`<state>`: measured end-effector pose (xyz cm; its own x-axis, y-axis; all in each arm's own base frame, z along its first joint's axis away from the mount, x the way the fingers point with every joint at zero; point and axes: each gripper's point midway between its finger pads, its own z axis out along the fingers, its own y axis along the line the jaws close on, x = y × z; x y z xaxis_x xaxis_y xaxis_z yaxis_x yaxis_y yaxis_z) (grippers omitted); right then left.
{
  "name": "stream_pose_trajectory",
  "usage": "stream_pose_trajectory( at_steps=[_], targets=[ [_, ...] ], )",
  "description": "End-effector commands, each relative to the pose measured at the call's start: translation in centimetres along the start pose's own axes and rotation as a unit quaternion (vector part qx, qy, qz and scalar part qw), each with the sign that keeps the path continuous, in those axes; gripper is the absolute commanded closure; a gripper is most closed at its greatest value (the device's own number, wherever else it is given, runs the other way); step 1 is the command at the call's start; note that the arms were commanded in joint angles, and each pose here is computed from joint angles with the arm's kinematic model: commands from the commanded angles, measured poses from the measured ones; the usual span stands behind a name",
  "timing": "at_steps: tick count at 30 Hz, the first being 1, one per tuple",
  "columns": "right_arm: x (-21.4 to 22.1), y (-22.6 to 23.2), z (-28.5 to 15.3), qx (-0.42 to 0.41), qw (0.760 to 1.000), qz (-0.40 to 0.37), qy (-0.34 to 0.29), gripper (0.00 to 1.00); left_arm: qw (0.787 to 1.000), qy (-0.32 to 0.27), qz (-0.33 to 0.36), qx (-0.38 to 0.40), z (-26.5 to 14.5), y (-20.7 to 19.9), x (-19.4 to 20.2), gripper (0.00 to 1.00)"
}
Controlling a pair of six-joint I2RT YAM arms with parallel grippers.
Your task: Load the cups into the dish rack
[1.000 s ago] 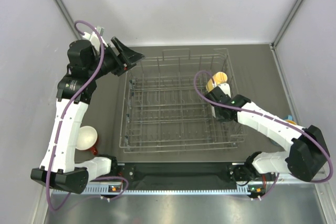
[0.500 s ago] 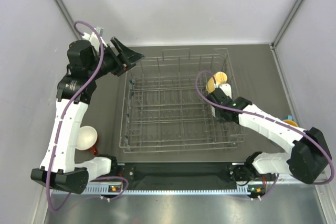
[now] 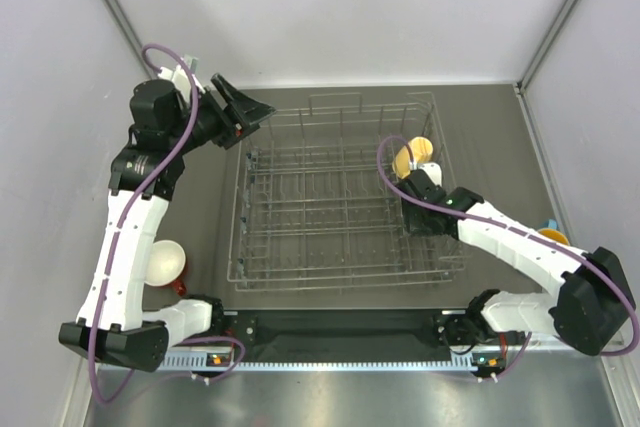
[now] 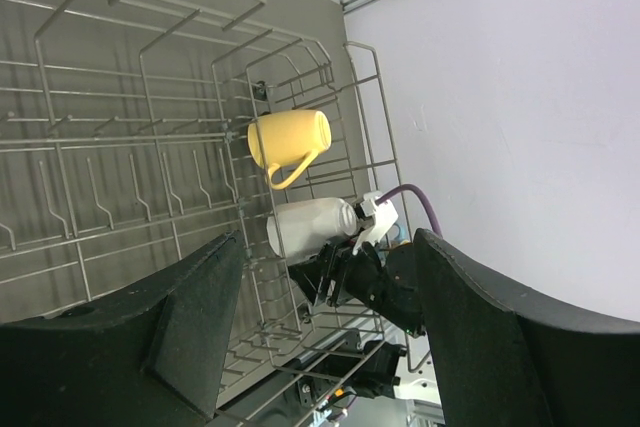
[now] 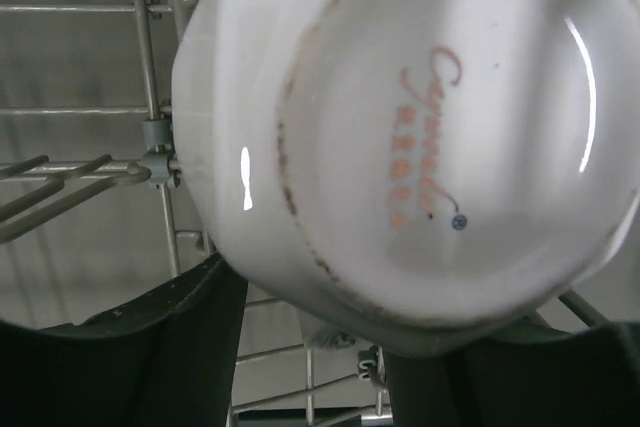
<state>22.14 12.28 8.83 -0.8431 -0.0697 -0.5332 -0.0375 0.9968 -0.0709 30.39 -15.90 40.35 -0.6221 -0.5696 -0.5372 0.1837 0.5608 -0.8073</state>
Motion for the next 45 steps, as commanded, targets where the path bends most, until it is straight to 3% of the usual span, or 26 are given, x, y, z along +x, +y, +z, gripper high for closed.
stream_pose_trajectory(
  at_steps=[1, 13, 20, 27, 30, 32, 41, 45],
  targets=[
    [-2.1, 0.8, -1.8, -0.020, 1.000, 0.009, -0.021, 0.48, 1.000, -0.020, 0.010, 0.019, -0.9, -1.1, -0.6, 0.27],
    [-4.4, 0.6, -6.4, -0.047, 0.998, 0.017, -0.045, 0.40, 1.000, -0.028, 0.000, -0.013, -1.2, 0.0, -0.7, 0.29],
    [-4.4, 0.3, -8.0, -0.059, 0.997, 0.013, -0.046, 0.37, 0.990, -0.026, -0.009, -0.136, -2.3, 4.1, -0.6, 0.30],
    [-5.5, 0.2, -9.7, -0.081, 0.994, -0.008, -0.075, 0.34, 0.961, -0.060, -0.024, -0.268, -5.4, 8.5, -0.8, 0.30],
    [-6.5, 1.5, -10.4, -0.115, 0.989, -0.031, -0.084, 0.28, 0.947, -0.050, -0.045, -0.315, -6.2, 10.4, 0.1, 0.34],
    [-6.9, 2.7, -10.9, -0.145, 0.985, -0.040, -0.084, 0.28, 0.925, -0.040, -0.063, -0.373, -7.2, 12.6, 0.8, 0.34],
    [-9.1, 6.3, -14.1, -0.250, 0.960, -0.051, -0.114, 0.27, 0.857, -0.038, -0.098, -0.505, -11.1, 18.3, 1.9, 0.32],
    [-9.4, 6.1, -15.5, -0.264, 0.953, -0.067, -0.130, 0.26, 0.786, -0.050, -0.131, -0.602, -14.6, 21.9, 2.4, 0.32]
  ],
)
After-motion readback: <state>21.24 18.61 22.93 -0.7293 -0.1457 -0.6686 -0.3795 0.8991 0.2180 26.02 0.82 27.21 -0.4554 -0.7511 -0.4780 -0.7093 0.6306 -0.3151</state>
